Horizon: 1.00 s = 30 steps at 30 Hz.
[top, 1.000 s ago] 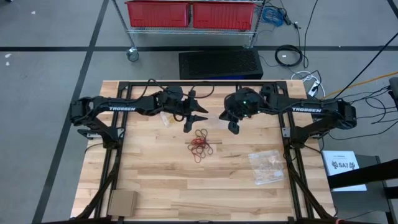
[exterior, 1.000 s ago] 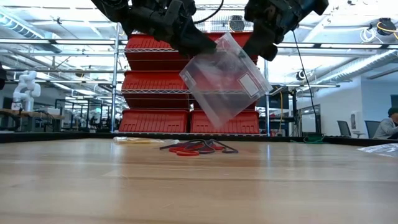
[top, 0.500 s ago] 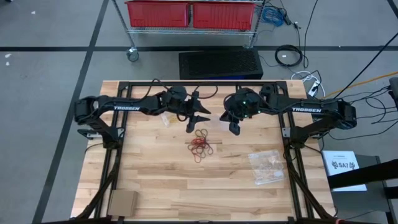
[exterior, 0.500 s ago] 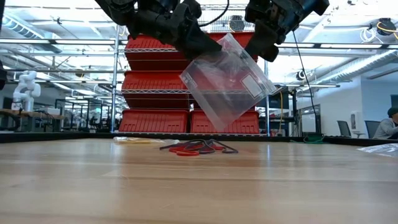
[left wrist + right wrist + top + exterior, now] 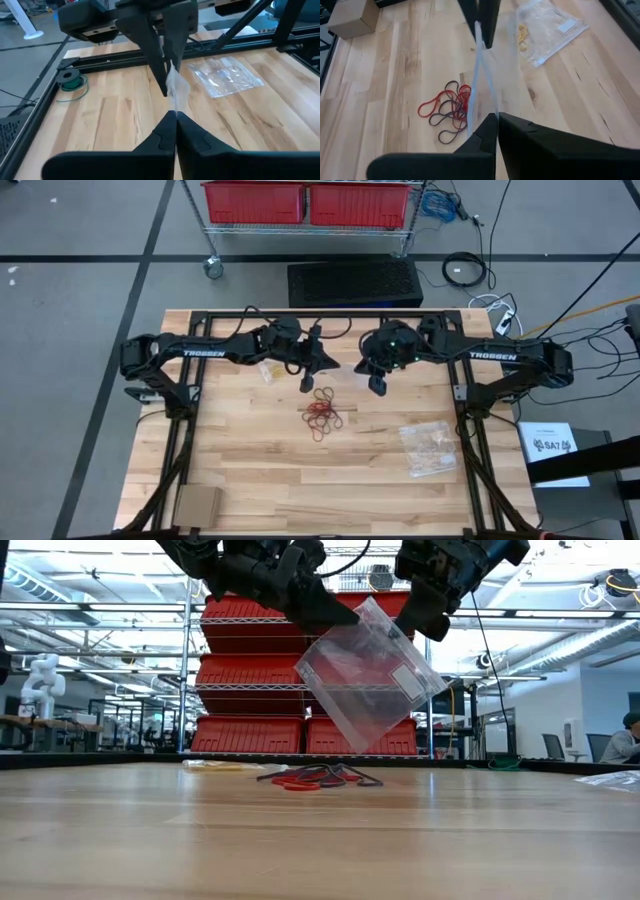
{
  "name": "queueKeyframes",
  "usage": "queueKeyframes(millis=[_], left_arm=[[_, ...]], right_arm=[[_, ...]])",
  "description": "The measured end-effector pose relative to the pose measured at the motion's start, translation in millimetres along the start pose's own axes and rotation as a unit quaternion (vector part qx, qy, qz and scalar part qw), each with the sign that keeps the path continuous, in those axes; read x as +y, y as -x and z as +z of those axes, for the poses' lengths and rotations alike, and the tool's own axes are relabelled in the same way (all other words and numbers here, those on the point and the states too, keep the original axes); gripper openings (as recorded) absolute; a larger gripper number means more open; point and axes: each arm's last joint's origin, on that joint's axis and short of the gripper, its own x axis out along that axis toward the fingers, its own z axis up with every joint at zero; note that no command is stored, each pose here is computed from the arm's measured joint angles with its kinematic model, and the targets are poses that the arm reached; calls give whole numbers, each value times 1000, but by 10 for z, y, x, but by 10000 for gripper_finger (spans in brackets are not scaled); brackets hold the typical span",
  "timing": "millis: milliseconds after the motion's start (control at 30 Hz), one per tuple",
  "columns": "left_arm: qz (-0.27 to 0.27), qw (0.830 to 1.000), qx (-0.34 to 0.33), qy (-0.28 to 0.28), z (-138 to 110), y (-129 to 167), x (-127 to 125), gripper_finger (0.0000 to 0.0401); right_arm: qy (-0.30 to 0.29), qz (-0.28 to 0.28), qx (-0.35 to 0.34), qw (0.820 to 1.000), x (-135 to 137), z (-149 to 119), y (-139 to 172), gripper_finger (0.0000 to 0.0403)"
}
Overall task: Sort rubber bands
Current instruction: Open the top right transparent zip bag
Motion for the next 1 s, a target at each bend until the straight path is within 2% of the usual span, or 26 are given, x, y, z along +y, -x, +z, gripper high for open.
queueKeyframes(millis=[233, 333, 533, 633, 733, 867, 1000], left_arm=[[13, 1000, 4, -11, -3, -1, 5, 3], [14, 1000, 5, -11, -4, -1, 5, 2], [14, 1000, 5, -10, -4, 0, 7, 1], [14, 1000, 4, -10, -3, 0, 8, 1], [17, 1000, 5, -10, -3, 0, 10, 1], [30, 999, 8, -8, -5, 1, 17, 1], [33, 999, 9, -8, -6, 1, 19, 0]], right_arm=[[-2, -2, -1, 1000, -14, 1, 8, 9], [-1, -3, -7, 1000, -5, 6, 59, 33], [-1, -58, -17, 998, -4, -14, 250, 101], [-4, -62, -30, 998, 12, -7, 324, 116], [3, -65, -30, 997, 87, -15, 311, 90], [25, -79, -32, 996, 230, -58, 200, 14], [21, -80, -41, 996, 347, -116, 107, 5]])
